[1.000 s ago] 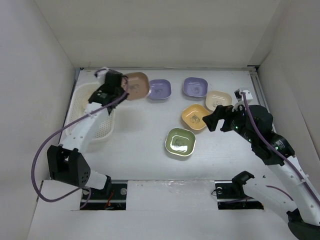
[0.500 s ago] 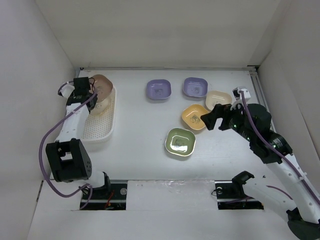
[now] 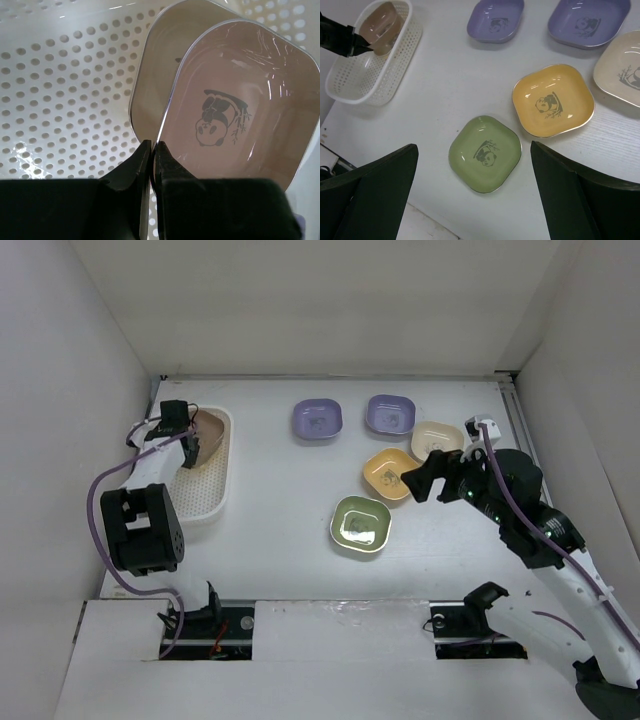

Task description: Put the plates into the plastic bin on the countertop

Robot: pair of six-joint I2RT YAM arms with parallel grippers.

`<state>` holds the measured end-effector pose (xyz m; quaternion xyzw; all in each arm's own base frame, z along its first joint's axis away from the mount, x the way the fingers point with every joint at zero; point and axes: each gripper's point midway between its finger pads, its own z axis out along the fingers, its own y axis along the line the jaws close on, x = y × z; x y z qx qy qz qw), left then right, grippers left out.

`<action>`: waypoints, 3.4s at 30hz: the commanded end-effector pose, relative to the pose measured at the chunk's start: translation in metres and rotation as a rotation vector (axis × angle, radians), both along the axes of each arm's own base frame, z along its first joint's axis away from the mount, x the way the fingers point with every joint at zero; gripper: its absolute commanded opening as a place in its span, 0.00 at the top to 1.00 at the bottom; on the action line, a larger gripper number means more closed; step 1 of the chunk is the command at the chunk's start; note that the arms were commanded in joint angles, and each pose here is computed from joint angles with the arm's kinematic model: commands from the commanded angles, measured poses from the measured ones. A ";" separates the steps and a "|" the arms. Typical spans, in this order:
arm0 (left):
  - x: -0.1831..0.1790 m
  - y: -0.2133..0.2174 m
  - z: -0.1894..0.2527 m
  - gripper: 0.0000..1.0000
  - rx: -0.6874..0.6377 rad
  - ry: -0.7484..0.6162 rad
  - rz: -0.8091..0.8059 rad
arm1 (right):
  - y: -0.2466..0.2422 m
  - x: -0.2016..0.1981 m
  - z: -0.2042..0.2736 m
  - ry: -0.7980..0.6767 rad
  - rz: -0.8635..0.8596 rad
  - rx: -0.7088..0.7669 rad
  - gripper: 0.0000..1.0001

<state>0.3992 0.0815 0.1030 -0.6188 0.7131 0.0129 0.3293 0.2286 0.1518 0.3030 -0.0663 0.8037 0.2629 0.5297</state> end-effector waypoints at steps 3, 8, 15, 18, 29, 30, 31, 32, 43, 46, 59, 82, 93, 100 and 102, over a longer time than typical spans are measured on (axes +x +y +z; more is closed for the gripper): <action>0.007 0.015 0.014 1.00 0.022 -0.043 0.046 | 0.004 0.001 0.013 -0.050 0.014 0.027 0.00; -0.003 0.015 0.014 0.67 0.028 -0.034 0.051 | 0.006 0.001 0.010 -0.041 0.023 0.025 0.00; -0.008 0.015 0.056 0.00 0.059 -0.126 0.028 | 0.007 0.003 0.012 -0.041 0.023 0.025 0.00; -0.005 -0.009 0.086 0.00 0.088 -0.185 -0.104 | 0.008 0.004 0.014 -0.041 0.023 0.025 0.00; -0.040 -0.266 0.077 0.00 0.186 -0.188 -0.918 | -0.025 0.023 0.024 -0.028 -0.215 0.010 0.00; -0.051 -0.282 0.068 0.00 0.177 -0.173 -0.960 | -0.030 0.026 0.016 -0.004 -0.247 -0.020 0.00; -0.072 -0.311 0.052 0.00 0.184 -0.145 -1.061 | -0.034 0.028 0.022 -0.013 -0.272 -0.005 0.00; -0.083 -0.323 0.045 0.00 0.178 -0.132 -1.096 | -0.034 0.029 0.017 0.004 -0.272 -0.017 0.00; -0.140 -0.349 -0.040 0.18 0.169 0.050 -1.273 | -0.027 0.023 0.019 -0.021 -0.207 0.036 0.00; -0.145 -0.345 -0.056 0.27 0.178 0.090 -1.290 | -0.025 0.022 0.019 -0.019 -0.195 0.039 0.00; -0.158 -0.287 -0.084 1.00 0.339 0.282 -1.084 | -0.022 0.020 0.020 -0.028 -0.175 0.041 0.00; 0.020 -0.072 0.114 1.00 0.091 -0.263 -0.561 | 0.027 0.044 -0.041 0.071 -0.007 0.084 0.00; 0.032 0.026 0.072 1.00 0.086 -0.111 -0.369 | 0.030 0.046 -0.051 0.084 0.003 0.071 0.00; 0.028 0.032 0.023 1.00 0.056 0.020 -0.347 | 0.032 0.047 -0.052 0.081 0.016 0.066 0.00; 0.029 0.032 0.020 1.00 0.046 0.028 -0.340 | 0.032 0.047 -0.052 0.081 0.016 0.066 0.00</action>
